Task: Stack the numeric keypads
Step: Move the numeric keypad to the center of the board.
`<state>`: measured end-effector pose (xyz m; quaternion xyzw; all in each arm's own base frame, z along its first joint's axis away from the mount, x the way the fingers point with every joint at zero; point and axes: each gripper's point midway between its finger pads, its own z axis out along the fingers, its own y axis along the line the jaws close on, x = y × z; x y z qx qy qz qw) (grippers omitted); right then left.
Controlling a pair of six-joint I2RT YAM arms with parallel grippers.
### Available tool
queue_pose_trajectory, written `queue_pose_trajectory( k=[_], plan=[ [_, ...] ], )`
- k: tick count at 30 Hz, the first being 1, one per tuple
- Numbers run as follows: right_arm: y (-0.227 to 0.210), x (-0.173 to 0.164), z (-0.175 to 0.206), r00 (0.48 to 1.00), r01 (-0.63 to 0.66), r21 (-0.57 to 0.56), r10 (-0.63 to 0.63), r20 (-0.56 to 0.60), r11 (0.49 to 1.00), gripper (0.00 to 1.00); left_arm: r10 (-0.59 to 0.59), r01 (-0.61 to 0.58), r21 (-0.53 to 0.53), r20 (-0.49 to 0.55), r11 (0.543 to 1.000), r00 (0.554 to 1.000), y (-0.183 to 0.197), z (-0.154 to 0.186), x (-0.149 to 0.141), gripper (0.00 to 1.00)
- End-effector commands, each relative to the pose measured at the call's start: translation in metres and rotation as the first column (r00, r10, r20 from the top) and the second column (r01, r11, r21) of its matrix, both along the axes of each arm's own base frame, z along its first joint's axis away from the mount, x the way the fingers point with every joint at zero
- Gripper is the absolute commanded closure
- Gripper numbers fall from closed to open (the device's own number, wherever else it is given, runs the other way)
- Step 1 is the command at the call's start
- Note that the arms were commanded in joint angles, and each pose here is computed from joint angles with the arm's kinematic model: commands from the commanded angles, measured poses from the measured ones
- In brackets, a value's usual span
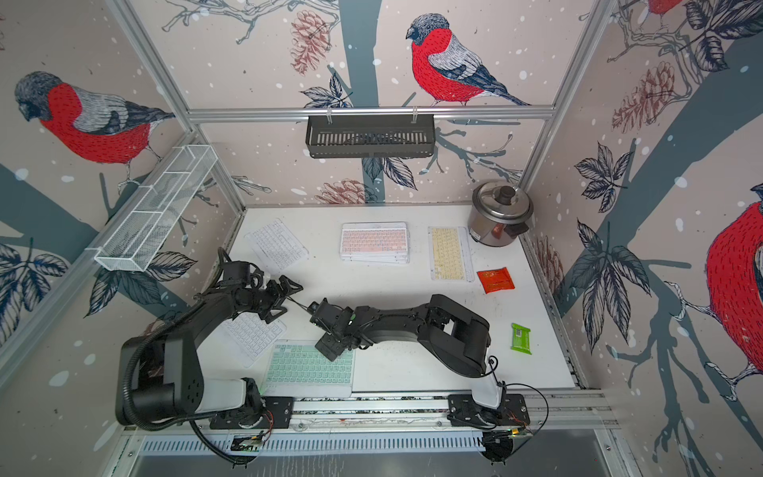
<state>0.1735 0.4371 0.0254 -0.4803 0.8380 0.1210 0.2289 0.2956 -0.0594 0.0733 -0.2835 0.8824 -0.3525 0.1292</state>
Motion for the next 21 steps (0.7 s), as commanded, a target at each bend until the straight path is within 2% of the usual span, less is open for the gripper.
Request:
queue_pose_trajectory(
  k=[1,10,21],
  plan=[
    [-0.002,-0.003,-0.006,1.0,-0.007,-0.05,0.008,0.022,0.999,0.0,-0.015,0.015,-0.013,0.043,1.0,0.999,0.0,0.005,0.003,0.03],
    [-0.011,-0.008,-0.025,0.999,-0.01,-0.141,0.016,0.042,0.99,0.0,-0.009,0.01,-0.035,0.042,0.999,0.999,0.001,0.002,0.001,0.03],
    [-0.007,-0.021,-0.003,0.998,-0.052,-0.067,0.054,0.016,0.996,0.0,-0.004,0.005,-0.037,0.045,0.999,0.999,0.001,0.002,0.004,0.03]
  ],
)
